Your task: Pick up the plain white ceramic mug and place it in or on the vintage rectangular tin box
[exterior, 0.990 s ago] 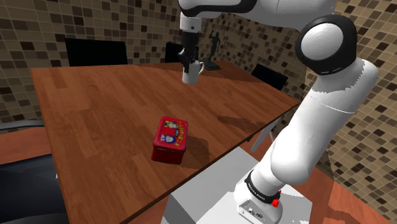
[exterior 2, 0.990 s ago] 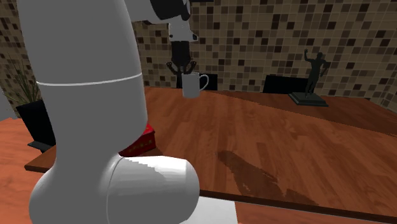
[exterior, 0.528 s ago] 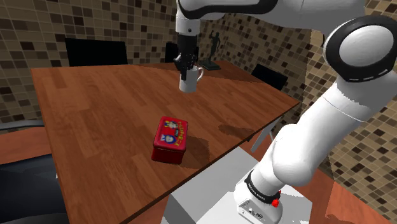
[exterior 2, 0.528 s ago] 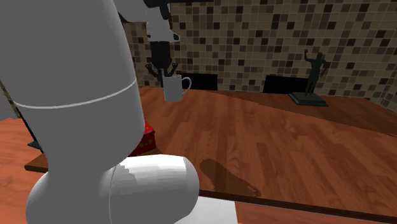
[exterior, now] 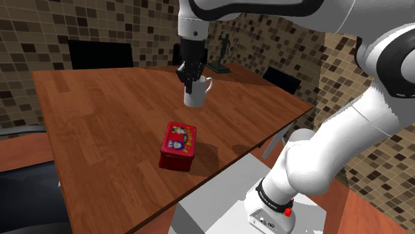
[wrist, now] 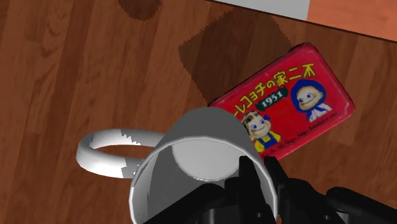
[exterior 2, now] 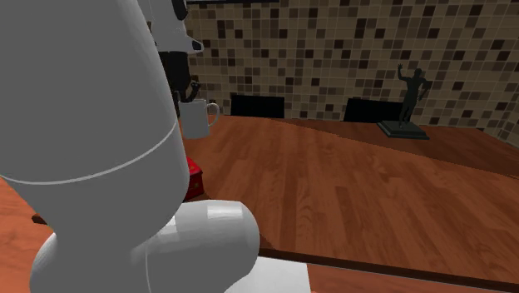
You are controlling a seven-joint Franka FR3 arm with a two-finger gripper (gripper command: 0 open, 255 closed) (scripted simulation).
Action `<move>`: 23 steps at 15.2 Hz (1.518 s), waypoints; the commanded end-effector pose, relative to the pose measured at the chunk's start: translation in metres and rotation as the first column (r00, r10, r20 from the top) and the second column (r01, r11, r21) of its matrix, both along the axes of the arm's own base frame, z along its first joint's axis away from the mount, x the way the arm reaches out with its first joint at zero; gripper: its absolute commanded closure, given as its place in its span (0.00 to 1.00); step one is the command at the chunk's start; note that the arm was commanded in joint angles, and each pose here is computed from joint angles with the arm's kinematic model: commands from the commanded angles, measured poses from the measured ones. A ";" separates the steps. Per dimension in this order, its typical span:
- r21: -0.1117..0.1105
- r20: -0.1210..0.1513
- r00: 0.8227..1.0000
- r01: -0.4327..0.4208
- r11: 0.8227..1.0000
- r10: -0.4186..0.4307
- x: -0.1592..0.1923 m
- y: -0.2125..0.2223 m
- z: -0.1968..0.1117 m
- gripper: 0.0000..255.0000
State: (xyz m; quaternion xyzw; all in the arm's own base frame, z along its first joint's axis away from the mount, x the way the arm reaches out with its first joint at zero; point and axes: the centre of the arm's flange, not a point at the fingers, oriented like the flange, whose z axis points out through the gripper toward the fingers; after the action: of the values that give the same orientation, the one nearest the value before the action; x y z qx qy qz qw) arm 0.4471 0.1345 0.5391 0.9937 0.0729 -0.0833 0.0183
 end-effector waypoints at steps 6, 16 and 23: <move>0.000 0.000 1.000 0.001 1.000 -0.001 -0.052 0.063 -0.003 1.00; 0.000 0.000 1.000 0.001 1.000 -0.001 -0.052 0.063 -0.056 1.00; 0.000 0.000 1.000 0.001 1.000 -0.001 -0.052 0.063 -0.092 1.00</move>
State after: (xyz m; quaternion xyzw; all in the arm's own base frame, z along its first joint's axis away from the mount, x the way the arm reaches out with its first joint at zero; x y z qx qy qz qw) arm 0.3956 0.1972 0.4526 0.9937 0.0721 -0.0836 0.0185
